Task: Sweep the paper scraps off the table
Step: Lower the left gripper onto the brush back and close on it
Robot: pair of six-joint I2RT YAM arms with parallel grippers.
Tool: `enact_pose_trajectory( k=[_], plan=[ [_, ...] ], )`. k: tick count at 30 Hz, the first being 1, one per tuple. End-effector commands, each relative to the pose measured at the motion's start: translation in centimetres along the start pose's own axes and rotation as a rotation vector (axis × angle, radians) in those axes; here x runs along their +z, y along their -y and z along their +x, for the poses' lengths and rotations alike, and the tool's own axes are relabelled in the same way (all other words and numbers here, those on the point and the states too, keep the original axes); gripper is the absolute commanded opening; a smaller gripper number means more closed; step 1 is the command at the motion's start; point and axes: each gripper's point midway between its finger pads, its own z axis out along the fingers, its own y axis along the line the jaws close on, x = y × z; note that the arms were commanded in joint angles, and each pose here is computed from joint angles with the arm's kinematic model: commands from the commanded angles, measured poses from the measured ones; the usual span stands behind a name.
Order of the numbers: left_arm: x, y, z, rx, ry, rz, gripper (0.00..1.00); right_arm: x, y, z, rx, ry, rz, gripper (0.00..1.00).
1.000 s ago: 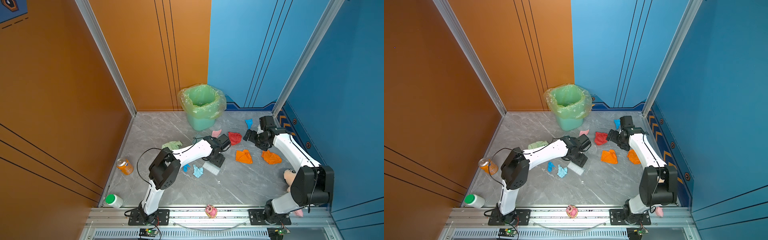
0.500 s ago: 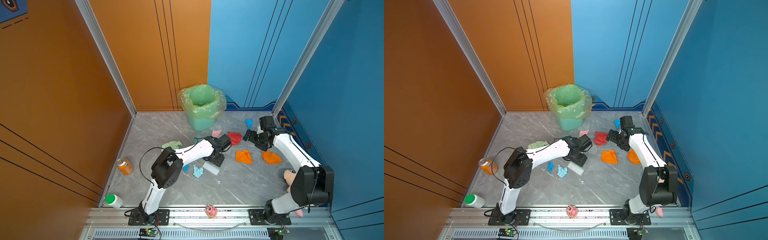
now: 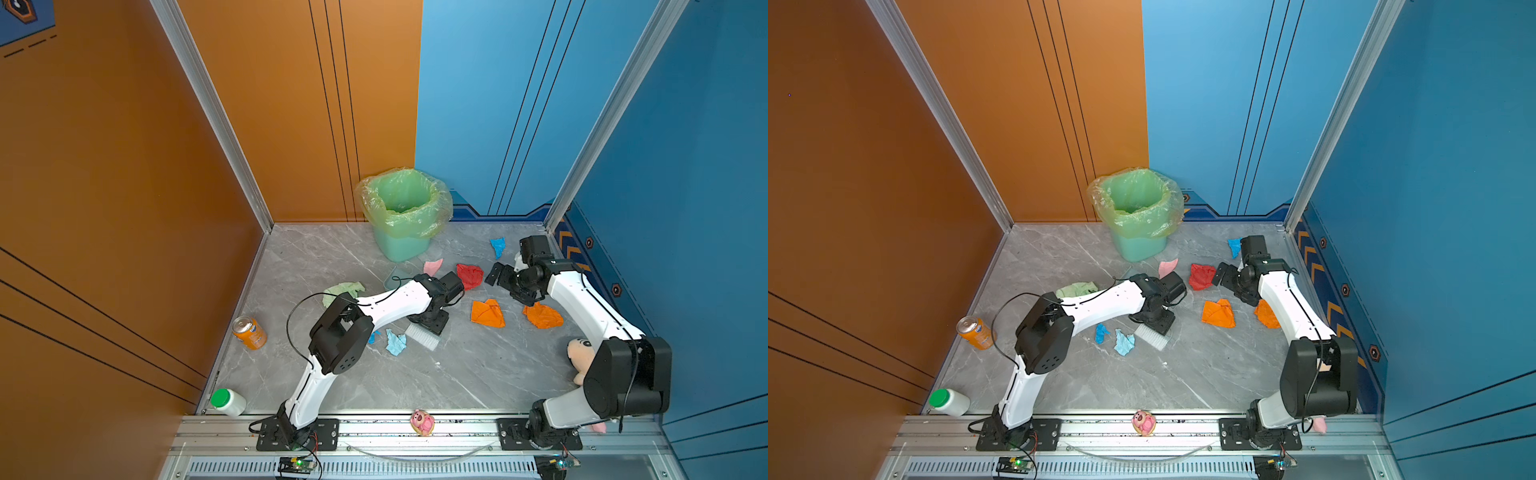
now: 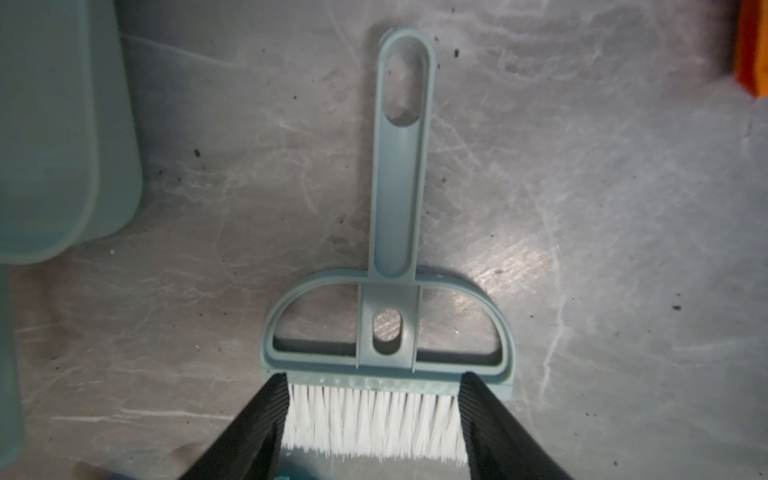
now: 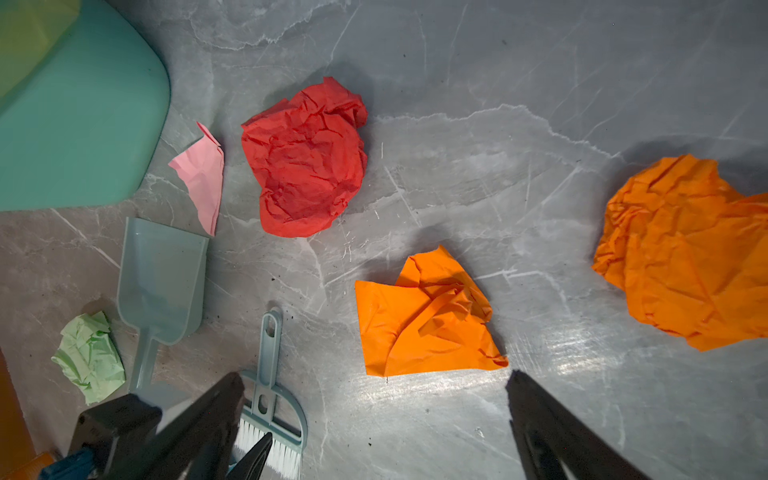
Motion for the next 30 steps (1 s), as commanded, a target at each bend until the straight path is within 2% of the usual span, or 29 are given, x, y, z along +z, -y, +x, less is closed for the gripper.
enact_pose_trajectory(
  k=[1,24,30],
  plan=[
    [0.1,0.7,0.3,0.008,-0.028,0.011,0.65,-0.5,0.5,0.4,0.009,0.001,0.008,1.00],
    [1.5,0.4,1.0,0.021,-0.069,-0.014,0.58,0.1,0.6,0.2,0.013,-0.012,0.017,1.00],
    [2.0,-1.0,1.6,0.035,-0.087,-0.093,0.53,0.2,0.7,0.2,0.014,-0.013,0.020,1.00]
  ],
)
